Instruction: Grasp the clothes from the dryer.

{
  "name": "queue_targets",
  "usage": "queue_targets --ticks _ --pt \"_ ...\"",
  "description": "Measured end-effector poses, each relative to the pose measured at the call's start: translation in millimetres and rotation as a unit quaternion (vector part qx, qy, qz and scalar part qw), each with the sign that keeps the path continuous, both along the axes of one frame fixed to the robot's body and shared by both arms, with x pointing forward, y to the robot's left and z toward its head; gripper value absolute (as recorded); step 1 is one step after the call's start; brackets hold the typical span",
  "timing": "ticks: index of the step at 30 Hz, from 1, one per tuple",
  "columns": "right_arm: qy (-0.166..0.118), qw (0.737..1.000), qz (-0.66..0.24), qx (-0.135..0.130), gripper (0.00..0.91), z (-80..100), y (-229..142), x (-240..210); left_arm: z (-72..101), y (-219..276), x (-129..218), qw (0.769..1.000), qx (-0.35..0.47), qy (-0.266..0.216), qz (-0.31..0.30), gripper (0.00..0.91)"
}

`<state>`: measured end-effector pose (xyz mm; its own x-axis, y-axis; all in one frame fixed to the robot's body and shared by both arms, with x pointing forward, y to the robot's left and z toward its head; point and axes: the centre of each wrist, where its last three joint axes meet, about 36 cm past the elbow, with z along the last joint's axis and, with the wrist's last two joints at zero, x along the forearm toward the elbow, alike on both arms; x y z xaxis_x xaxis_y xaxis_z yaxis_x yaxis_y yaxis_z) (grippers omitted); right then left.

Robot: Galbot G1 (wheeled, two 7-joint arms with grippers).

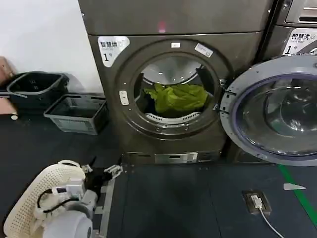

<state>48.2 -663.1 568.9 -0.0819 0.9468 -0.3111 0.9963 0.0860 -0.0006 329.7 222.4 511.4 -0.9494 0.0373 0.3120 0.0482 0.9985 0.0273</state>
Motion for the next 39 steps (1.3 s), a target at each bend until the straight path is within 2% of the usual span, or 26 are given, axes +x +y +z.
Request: queue_targets --ticks 39 --pt "-0.003 1.0 -0.012 -0.001 0.907 3.3 -7.9 -6.9 4.8 1.2 -1.9 1.0 -0.001 -0.007 -0.001 0.907"
